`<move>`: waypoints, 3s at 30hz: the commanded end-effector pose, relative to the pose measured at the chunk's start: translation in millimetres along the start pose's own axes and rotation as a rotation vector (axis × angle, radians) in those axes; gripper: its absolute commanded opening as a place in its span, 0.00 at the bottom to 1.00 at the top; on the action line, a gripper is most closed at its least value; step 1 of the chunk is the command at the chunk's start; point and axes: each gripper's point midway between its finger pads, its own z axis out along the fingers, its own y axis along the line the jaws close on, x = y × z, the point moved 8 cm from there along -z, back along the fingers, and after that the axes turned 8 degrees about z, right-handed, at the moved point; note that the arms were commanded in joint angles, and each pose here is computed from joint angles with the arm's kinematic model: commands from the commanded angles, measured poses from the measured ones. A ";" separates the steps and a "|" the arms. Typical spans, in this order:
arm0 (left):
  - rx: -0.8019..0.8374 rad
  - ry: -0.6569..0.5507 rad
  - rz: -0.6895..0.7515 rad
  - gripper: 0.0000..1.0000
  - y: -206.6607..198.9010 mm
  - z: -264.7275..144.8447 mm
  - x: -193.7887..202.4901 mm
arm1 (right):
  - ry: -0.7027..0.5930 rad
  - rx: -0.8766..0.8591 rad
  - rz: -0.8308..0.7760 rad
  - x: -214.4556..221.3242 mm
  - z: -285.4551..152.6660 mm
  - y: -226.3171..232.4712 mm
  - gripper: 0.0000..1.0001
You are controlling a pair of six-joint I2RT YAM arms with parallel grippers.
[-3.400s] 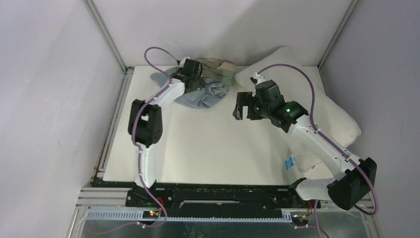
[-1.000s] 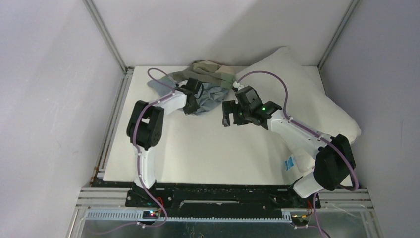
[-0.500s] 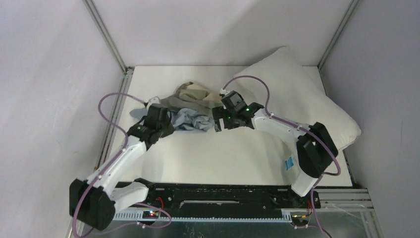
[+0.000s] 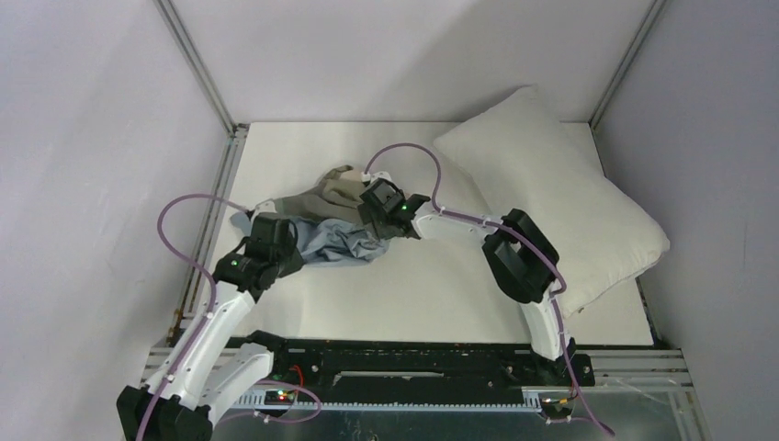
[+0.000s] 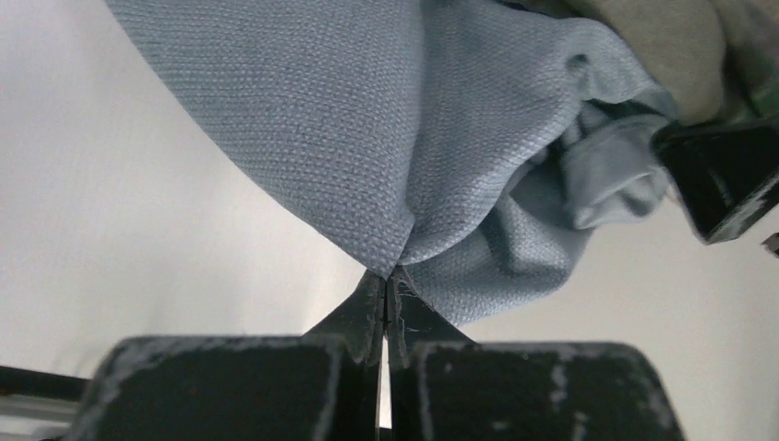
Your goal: Put the pillow into the pillowcase
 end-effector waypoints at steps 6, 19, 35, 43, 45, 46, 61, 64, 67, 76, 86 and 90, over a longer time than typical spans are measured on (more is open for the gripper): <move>-0.061 -0.100 0.055 0.00 11.7 -32.3 -32.4 | -0.275 0.257 -0.022 -80.9 -96.5 -9.9 0.00; -0.181 -0.335 0.064 0.00 25.6 -97.1 -100.5 | -0.313 0.210 -0.020 -126.1 -269.7 -56.4 0.00; -0.051 -0.273 0.000 0.00 -7.8 -40.3 -160.4 | -0.115 0.155 0.141 -84.7 -175.5 -107.8 0.77; -0.042 -0.236 -0.011 0.00 -14.2 -19.4 -166.3 | 0.022 0.071 0.077 10.6 -142.9 -84.5 0.82; -0.043 -0.230 -0.015 0.00 -14.9 -15.5 -168.6 | 0.048 0.057 0.042 31.1 -135.7 -72.8 0.81; -0.036 -0.232 -0.018 0.00 -16.2 -14.9 -170.8 | 0.057 0.055 0.024 40.4 -132.9 -65.0 0.80; -0.058 -0.257 -0.028 0.00 -29.4 -1.5 -215.0 | 0.171 0.090 -0.053 75.8 -79.6 -40.0 0.40; -0.065 -0.256 -0.022 0.00 -31.6 5.1 -221.9 | 0.133 0.084 -0.050 56.8 -96.6 -38.7 0.09; -0.069 -0.242 -0.014 0.00 -33.8 13.4 -226.2 | 0.057 0.073 -0.044 24.0 -129.2 -37.2 0.00; -0.046 -0.168 0.039 0.16 -28.4 25.7 -188.3 | -0.058 0.078 0.142 -67.9 -141.1 -93.4 0.00; 0.102 -0.148 0.197 0.74 -55.0 -2.8 -109.3 | -0.022 0.163 0.336 -147.2 -67.4 -158.7 0.18; 0.185 -0.084 0.256 0.76 -80.7 4.1 -79.1 | -0.088 0.174 0.327 -158.2 -97.8 -160.0 0.62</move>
